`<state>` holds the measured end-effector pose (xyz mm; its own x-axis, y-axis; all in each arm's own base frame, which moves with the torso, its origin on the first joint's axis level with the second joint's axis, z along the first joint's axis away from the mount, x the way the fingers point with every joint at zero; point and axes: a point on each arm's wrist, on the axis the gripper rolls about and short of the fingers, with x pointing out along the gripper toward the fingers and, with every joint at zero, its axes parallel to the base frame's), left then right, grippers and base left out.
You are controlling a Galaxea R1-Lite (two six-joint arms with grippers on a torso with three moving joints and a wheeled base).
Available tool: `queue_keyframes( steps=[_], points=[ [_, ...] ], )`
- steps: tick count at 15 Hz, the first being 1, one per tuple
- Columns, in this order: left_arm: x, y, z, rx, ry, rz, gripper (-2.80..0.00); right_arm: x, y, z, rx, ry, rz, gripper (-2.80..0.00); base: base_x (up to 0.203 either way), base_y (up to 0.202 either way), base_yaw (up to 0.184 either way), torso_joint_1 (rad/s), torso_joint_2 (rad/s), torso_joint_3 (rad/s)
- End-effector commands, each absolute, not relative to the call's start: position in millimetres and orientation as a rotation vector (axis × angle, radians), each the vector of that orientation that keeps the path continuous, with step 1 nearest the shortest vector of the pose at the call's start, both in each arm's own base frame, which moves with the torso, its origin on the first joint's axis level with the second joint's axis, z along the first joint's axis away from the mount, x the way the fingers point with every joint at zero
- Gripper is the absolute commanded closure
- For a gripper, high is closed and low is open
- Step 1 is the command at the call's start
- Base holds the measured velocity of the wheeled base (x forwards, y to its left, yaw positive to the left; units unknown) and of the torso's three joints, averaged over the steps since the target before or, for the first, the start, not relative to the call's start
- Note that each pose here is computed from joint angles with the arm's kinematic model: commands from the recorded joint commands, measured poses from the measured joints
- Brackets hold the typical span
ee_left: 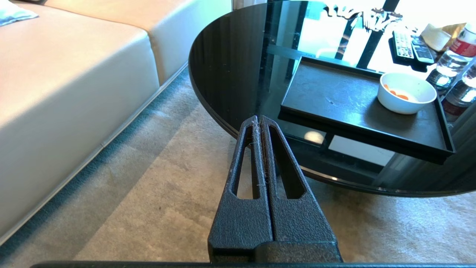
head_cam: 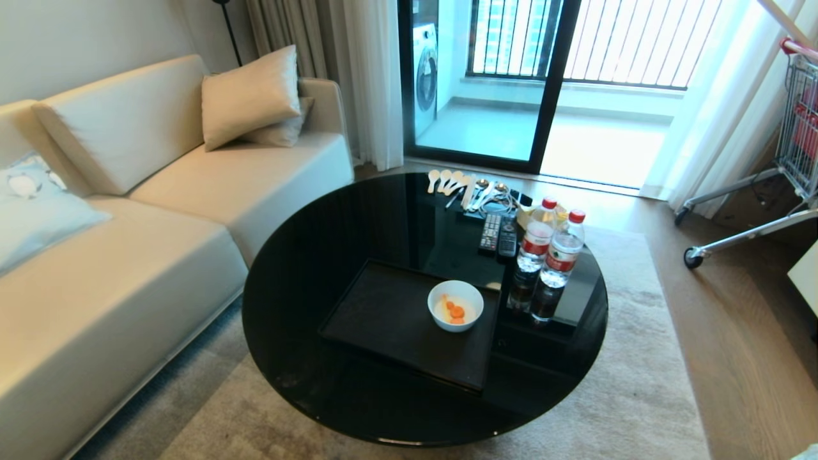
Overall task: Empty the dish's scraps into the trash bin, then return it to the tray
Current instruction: Pick up the bowl with leftover food
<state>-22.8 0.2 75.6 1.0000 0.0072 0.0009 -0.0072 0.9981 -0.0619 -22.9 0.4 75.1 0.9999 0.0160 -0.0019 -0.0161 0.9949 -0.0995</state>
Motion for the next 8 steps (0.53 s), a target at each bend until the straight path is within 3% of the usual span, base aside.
queue_keyframes(
  steps=[1, 8],
  points=[
    [-22.8, 0.2, 75.6, -0.063, -0.002, 0.008, 0.00, -22.8, 0.4, 75.2, -0.098, 0.002, 0.017, 0.00, 0.000, 0.000, 0.000, 0.000, 0.00, 0.000],
    [-22.8, 0.2, 75.6, -0.063, -0.002, 0.008, 0.00, -22.8, 0.5, 75.2, -0.097, 0.002, 0.017, 0.00, 0.000, 0.000, 0.000, 0.000, 0.00, 0.000]
  ],
)
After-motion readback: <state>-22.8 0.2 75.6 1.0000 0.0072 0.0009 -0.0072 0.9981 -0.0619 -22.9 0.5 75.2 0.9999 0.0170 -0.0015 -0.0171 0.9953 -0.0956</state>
